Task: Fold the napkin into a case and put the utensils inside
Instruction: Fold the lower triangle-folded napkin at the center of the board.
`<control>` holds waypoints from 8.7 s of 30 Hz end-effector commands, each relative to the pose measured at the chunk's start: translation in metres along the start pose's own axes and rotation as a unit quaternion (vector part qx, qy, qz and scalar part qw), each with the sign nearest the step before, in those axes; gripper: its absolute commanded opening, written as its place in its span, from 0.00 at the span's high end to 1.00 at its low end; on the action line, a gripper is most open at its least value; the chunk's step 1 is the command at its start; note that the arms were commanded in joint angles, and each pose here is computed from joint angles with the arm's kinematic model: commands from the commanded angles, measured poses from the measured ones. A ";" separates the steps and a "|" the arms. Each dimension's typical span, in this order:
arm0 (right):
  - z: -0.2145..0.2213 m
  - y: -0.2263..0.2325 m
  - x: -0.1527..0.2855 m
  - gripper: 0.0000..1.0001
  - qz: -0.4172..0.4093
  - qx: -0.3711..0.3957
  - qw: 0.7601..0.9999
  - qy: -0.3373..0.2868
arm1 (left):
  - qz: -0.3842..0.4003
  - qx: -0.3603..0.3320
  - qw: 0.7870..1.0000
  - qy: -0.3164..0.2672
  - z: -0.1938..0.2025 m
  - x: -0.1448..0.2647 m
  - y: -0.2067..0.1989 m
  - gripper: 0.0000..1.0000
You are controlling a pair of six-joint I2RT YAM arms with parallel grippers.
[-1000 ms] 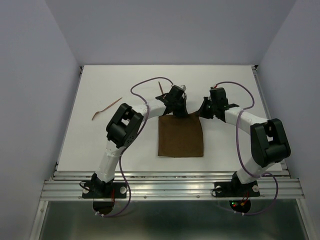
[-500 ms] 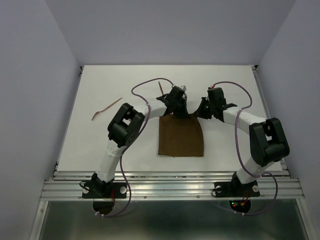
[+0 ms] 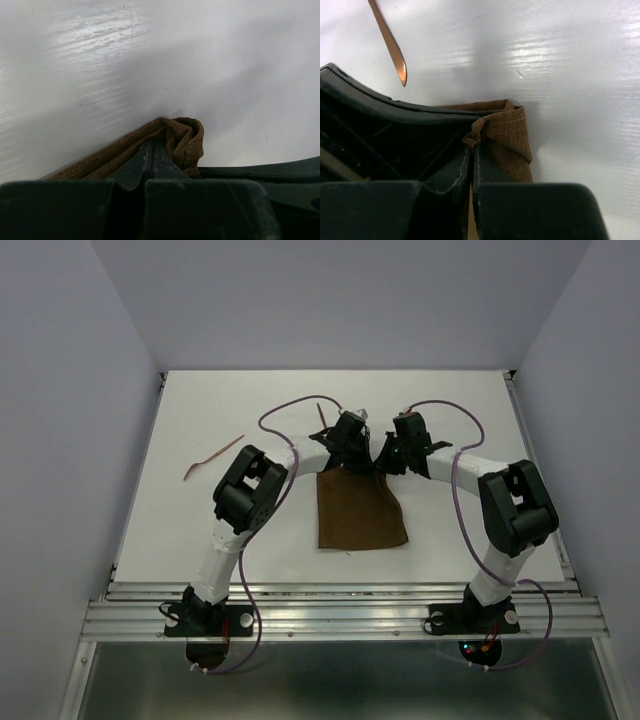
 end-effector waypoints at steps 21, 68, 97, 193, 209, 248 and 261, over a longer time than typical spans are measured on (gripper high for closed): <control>-0.002 0.002 -0.017 0.99 0.042 -0.035 0.998 -0.012 | -0.036 0.040 0.999 -0.002 -0.005 0.069 0.047 1.00; 0.006 -0.005 -0.046 0.99 0.172 -0.039 0.982 -0.061 | -0.039 0.033 0.999 0.016 0.017 0.069 0.061 1.00; 0.019 -0.003 -0.073 0.99 0.337 -0.014 0.940 -0.057 | 0.031 0.119 0.992 -0.025 0.048 0.138 0.039 0.66; 0.056 -0.015 -0.031 0.55 0.300 -0.108 0.948 0.013 | 0.057 0.047 0.996 0.047 0.116 0.084 -0.004 1.00; 0.038 0.009 0.026 0.26 0.187 -0.069 0.980 -0.028 | 0.082 0.037 0.994 0.058 0.121 0.086 -0.001 1.00; -0.007 -0.102 0.057 0.71 0.225 -0.141 0.960 -0.088 | 0.116 0.017 0.989 0.095 0.128 0.080 -0.006 1.00; 0.021 -0.102 0.031 0.71 0.164 -0.142 0.976 -0.026 | 0.119 0.017 0.988 0.097 0.128 0.081 -0.007 1.00</control>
Point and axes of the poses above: each gripper's point midway between its finger pads, its own x axis back along the fingers, its own y axis along the line the jaws close on, z = x × y, the point moved 5 cm from there along x, back along the fingers, and after that the axes turned 3 degrees about -x, right-handed, at the moved point
